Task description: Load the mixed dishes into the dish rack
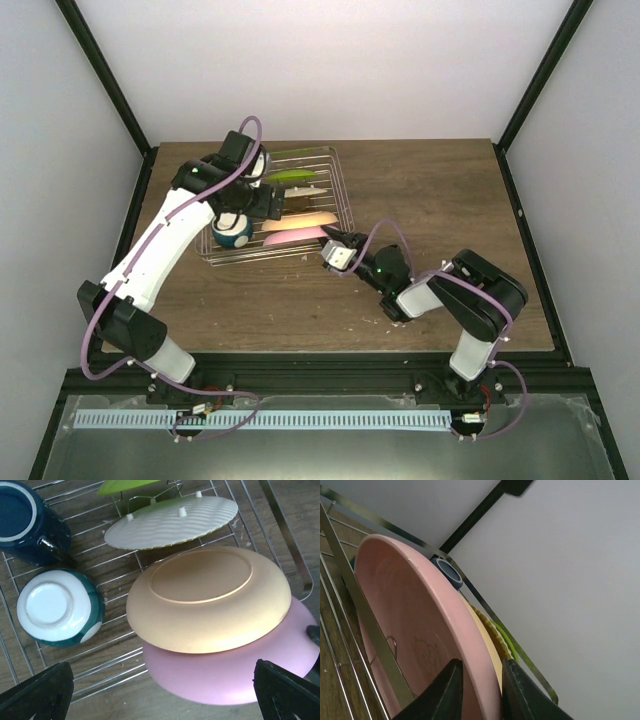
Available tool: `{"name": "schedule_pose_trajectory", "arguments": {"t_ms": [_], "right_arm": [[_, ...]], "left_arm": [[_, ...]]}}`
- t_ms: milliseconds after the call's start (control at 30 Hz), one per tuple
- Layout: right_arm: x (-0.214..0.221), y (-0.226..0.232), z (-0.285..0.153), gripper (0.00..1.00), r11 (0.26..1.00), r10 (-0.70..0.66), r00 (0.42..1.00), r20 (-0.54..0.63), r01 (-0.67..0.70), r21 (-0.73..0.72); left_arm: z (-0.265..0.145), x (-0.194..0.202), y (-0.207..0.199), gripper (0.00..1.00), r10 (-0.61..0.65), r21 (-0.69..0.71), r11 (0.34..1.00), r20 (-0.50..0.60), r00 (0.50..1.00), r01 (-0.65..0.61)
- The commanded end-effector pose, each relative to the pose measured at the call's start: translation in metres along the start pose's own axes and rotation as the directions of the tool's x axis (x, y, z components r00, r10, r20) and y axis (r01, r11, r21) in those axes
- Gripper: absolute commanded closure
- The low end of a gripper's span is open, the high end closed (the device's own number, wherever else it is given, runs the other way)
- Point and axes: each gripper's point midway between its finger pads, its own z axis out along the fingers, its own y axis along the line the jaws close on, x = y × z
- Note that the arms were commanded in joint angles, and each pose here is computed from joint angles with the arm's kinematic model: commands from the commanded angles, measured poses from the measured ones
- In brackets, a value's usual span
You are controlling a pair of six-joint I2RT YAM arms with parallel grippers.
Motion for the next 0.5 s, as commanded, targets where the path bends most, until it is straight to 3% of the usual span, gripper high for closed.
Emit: {"name": "schedule_pose_trajectory", "arguments": {"t_ms": [0,67,200,267,333,467], "right_arm": [[-0.018,0.013,0.010,0.75,0.999,-0.005,0.999,0.040,0.007,-0.052],[-0.020,0.012,0.011,0.69,0.999,0.000,0.999,0.032,0.001,-0.050],[-0.022,0.009,0.007,0.45,0.998,0.018,1.000,0.005,-0.017,-0.056],[-0.026,0.008,0.003,0.29,0.996,0.035,0.999,-0.008,-0.035,-0.078],[-0.027,0.013,-0.002,0.04,0.992,0.054,0.998,-0.039,-0.058,-0.116],[-0.024,0.010,-0.016,0.00,0.986,0.108,0.988,-0.111,-0.121,-0.118]], "left_arm": [[0.004,-0.008,-0.006,0.00,0.008,0.031,0.999,0.040,0.999,-0.009],[0.006,-0.007,-0.005,0.00,0.013,0.029,0.999,0.043,0.999,-0.014],[0.009,-0.008,-0.005,0.00,0.017,0.028,0.999,0.051,0.999,-0.019],[0.011,-0.010,-0.006,0.00,0.019,0.036,0.999,0.057,0.998,-0.021],[0.011,-0.014,-0.006,0.00,0.018,0.039,0.999,0.068,0.998,-0.021],[0.011,-0.022,-0.005,0.00,0.011,0.041,0.999,0.093,0.996,-0.014]]}}
